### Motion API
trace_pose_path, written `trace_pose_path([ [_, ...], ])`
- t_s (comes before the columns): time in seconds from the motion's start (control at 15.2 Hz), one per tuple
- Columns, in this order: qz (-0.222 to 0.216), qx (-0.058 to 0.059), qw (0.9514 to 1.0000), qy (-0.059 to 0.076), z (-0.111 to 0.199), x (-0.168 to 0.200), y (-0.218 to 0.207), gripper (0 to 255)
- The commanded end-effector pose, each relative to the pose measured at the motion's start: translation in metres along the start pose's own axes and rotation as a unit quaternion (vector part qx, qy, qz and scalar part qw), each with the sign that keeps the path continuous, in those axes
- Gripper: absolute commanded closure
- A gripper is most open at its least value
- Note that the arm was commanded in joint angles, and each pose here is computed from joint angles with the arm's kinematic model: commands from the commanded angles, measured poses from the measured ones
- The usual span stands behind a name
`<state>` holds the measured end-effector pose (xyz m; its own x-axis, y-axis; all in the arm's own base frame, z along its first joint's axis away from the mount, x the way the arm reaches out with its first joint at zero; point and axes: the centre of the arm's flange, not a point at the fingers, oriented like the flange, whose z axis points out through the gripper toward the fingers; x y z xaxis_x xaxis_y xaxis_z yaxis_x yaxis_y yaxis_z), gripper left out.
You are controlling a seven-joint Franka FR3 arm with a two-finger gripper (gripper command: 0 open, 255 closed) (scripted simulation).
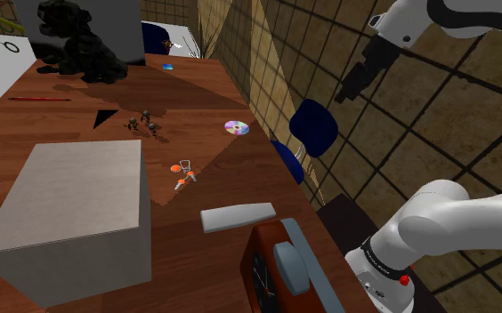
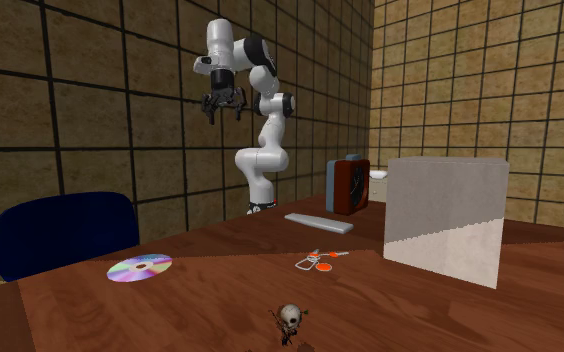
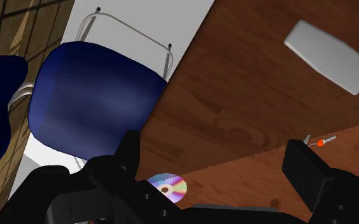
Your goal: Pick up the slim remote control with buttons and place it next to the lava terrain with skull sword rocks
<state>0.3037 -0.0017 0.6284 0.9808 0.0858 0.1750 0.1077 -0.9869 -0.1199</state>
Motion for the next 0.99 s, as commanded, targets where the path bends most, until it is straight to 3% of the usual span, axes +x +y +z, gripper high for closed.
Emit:
trace_pose_path([
  [0.0, 0.000, 0.000, 1.0000, 0.000, 0.000, 0.000, 0.000, 0],
  [0.2, -0.053, 0.000, 0.9985, -0.011, 0.028, 0.017, -0.024, 0],
  [0.46, -0.124, 0.000, 0.9920, -0.025, 0.066, 0.035, -0.059, 0],
  [0.66, -0.177, 0.000, 0.9836, -0.035, 0.095, 0.044, -0.087, 0],
  [0.92, -0.246, 0.001, 0.9680, -0.049, 0.134, 0.050, -0.124, 0],
])
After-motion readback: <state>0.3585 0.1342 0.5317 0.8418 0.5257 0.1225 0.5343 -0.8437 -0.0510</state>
